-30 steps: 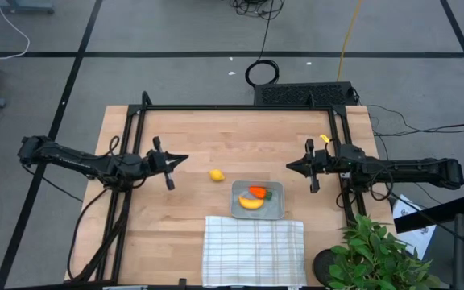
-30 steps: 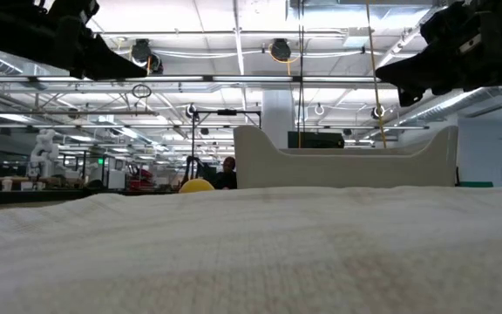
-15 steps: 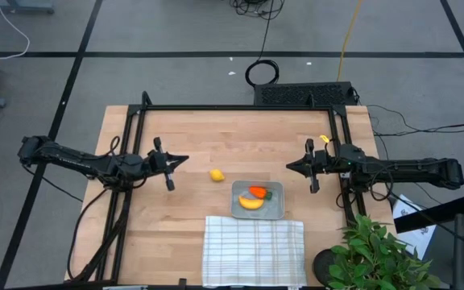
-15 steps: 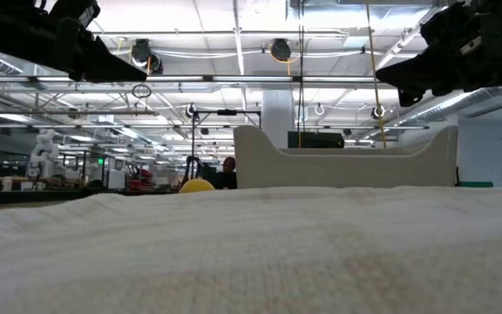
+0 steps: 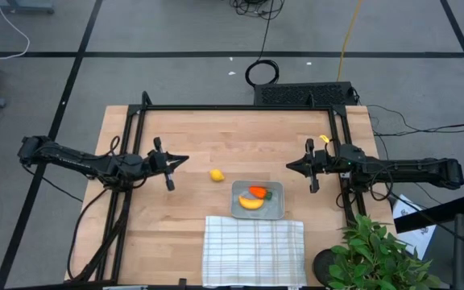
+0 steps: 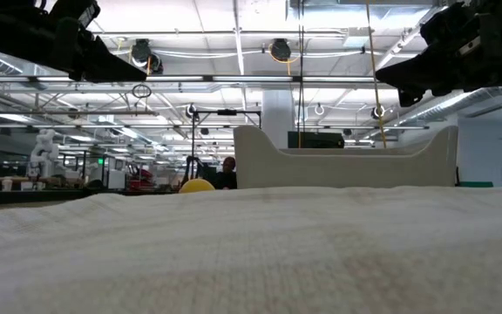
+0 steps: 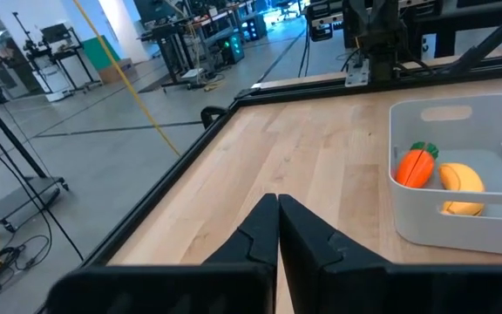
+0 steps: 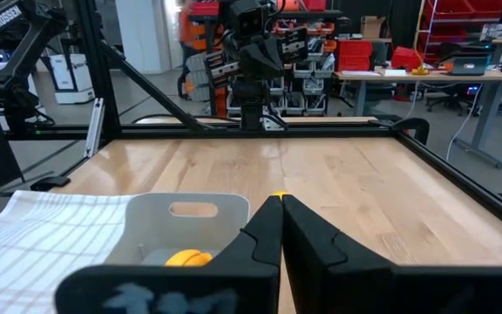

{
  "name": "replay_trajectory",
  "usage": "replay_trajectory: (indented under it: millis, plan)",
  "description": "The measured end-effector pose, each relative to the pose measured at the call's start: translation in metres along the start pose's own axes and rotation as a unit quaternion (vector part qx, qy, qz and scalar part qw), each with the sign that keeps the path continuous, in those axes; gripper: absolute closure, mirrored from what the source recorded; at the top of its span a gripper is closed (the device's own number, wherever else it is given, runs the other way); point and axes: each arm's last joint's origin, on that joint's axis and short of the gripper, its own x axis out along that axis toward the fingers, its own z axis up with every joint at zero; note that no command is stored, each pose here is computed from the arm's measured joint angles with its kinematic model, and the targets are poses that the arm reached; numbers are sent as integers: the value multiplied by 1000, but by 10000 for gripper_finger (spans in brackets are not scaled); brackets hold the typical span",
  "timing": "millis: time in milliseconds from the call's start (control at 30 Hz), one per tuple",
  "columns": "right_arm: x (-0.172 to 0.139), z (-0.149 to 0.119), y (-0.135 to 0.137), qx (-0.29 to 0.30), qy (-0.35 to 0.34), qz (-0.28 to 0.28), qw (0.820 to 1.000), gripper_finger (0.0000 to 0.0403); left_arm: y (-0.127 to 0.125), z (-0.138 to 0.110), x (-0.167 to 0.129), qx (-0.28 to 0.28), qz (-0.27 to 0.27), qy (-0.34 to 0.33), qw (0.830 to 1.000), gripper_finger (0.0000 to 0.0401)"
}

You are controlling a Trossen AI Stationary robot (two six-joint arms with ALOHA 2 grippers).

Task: Pick and placing Produce into tupperware
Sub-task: Put the lemon into the gray bin

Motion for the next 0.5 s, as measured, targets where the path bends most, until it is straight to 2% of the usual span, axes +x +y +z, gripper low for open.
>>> replay_trajectory:
  millis: [233, 500]
  plan:
    - [0, 0, 0, 0, 0, 0, 1000, 403, 0, 0, 0, 6, 0, 0, 1000, 399]
    - [0, 0, 0, -1, -2, -1, 1000, 403, 2, 1, 0, -52, 26, -1, 998, 388]
